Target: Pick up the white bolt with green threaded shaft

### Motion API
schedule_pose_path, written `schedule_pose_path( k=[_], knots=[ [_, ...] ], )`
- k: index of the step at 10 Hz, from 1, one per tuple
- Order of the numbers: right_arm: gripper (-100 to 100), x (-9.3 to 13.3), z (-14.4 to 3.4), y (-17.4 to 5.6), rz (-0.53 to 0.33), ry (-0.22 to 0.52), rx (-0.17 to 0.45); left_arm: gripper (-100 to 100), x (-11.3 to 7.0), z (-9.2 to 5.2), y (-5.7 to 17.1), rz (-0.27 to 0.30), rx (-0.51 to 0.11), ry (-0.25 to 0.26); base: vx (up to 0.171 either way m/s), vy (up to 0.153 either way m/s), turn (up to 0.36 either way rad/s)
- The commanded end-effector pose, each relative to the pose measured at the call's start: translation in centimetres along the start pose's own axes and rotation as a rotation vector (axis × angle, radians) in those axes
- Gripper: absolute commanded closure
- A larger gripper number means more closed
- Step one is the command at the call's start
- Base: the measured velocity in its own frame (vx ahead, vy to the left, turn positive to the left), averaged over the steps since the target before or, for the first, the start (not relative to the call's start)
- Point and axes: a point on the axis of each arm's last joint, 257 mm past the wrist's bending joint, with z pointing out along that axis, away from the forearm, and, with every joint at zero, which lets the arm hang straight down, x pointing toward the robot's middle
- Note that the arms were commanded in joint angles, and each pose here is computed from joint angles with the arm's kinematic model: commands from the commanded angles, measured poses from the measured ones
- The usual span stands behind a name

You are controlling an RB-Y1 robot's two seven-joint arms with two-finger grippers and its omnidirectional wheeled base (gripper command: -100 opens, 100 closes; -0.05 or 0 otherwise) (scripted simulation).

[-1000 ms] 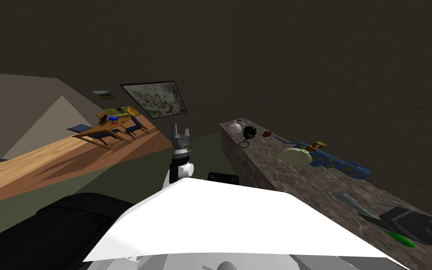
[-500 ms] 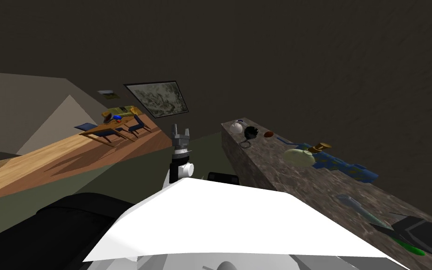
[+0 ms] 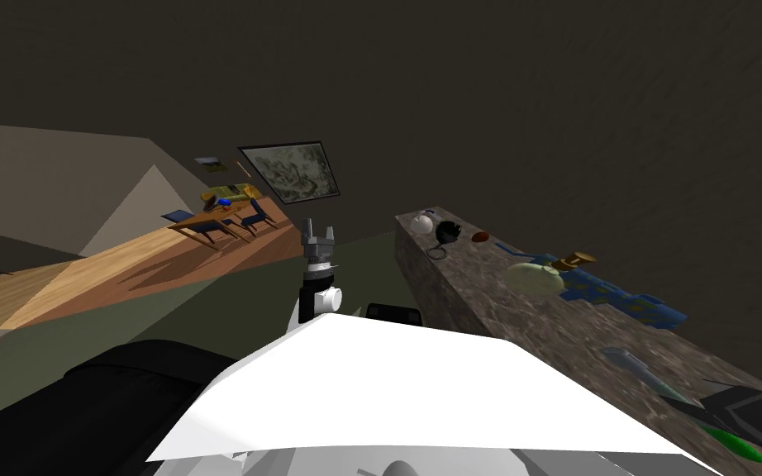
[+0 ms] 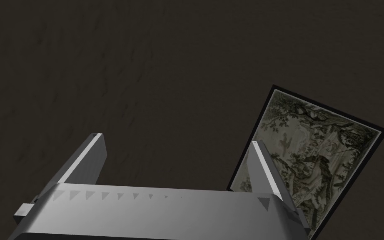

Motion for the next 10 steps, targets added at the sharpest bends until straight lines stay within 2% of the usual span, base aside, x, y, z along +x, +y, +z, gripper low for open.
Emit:
schedule_pose_path(
  k=[1, 4, 5, 6, 7, 8, 9, 10],
  knots=[
    [-100, 0.5, 0.0, -0.3, 0.011, 0.007, 0.006, 0, 0.0, 0.0, 0.0, 0.0, 0.0, 0.0, -0.041, 0.004, 0.064],
    [-100, 0.6, 0.8, -0.1, 0.034, 0.006, -0.004, 0, 0.0, 0.0, 0.0, 0.0, 0.0, 0.0, -0.051, 0.007, 0.091],
    [-100, 1.4, 0.5, -0.6, 0.045, 0.018, 0.009, 0, 0.0, 0.0, 0.0, 0.0, 0.0, 0.0, -0.049, 0.004, 0.072],
    [-100, 1.0, 1.1, -0.2, 0.052, 0.011, -0.004, 0, 0.0, 0.0, 0.0, 0.0, 0.0, 0.0, -0.048, 0.011, 0.109],
    [-100, 1.8, 0.8, -0.6, 0.064, 0.024, 0.007, 0, 0.0, 0.0, 0.0, 0.0, 0.0, 0.0, -0.039, 0.008, 0.064],
    [-100, 1.4, 1.4, -0.1, 0.072, 0.019, -0.008, 0, 0.0, 0.0, 0.0, 0.0, 0.0, 0.0, -0.049, 0.017, 0.107],
    [-100, 2.2, 1.2, -0.4, 0.083, 0.031, 0.002, 0, 0.0, 0.0, 0.0, 0.0, 0.0, 0.0, -0.043, 0.014, 0.07],
    [-100, 1.6, 2.0, 0.5, 0.087, 0.022, -0.021, 0, 0.0, 0.0, 0.0, 0.0, 0.0, 0.0, -0.053, 0.006, 0.098]
  ],
)
